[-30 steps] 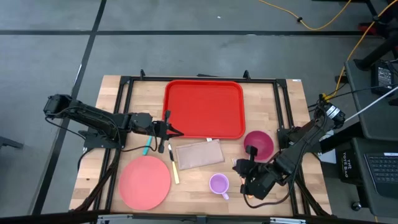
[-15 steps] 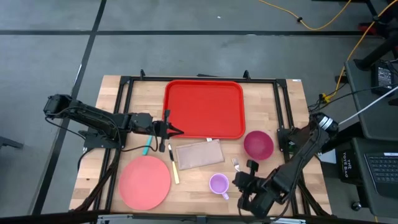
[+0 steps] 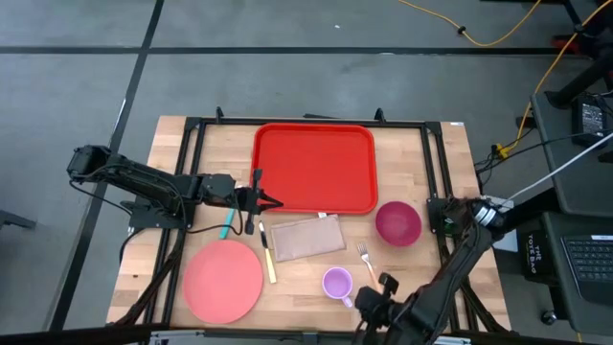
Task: Set up tray
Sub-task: Put the purple mug on the red serving tray
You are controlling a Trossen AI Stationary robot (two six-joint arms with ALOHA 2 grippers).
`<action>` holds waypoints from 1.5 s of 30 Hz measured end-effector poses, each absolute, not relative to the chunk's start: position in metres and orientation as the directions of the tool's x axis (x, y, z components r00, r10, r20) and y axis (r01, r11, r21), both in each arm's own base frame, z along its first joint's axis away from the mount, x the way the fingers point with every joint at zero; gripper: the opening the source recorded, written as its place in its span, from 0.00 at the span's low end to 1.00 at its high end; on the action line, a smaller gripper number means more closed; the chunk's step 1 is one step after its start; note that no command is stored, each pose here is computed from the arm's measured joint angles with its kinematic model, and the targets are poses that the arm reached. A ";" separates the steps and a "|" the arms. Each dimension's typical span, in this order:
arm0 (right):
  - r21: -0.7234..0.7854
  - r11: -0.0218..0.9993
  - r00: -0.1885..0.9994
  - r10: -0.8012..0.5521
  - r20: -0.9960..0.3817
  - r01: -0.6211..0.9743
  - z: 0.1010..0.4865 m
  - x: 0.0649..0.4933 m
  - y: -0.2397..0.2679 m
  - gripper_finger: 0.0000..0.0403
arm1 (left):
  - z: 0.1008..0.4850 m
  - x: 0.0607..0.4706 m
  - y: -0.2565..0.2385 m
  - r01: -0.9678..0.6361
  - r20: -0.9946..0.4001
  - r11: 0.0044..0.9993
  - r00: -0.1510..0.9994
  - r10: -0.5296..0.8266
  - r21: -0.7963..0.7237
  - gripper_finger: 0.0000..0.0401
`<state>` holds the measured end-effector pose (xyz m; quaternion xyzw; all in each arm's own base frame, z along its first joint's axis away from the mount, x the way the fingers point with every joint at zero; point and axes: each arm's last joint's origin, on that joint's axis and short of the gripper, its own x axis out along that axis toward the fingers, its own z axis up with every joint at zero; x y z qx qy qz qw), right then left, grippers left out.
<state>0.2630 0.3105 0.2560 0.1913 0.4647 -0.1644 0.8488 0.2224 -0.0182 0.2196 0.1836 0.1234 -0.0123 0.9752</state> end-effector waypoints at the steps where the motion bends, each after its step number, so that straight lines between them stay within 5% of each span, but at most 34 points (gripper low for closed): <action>1: 0.171 0.868 0.511 -0.106 -0.853 0.467 0.255 0.265 0.313 0.00 | 0.220 0.222 -0.018 0.070 -0.245 0.932 0.969 0.021 0.356 0.01; 17: 0.245 0.784 0.488 -0.084 -0.869 0.571 0.251 0.270 0.321 0.07 | 0.219 0.222 -0.018 0.080 -0.248 0.917 0.969 0.021 0.392 0.01; 35: 0.251 0.744 0.473 -0.098 -0.876 0.620 0.235 0.275 0.326 0.41 | 0.219 0.222 -0.018 0.093 -0.248 0.894 0.968 0.022 0.439 0.01; 45: 0.254 0.725 0.474 -0.113 -0.873 0.641 0.235 0.285 0.318 0.43 | 0.219 0.222 -0.018 0.093 -0.248 0.894 0.968 0.021 0.439 0.01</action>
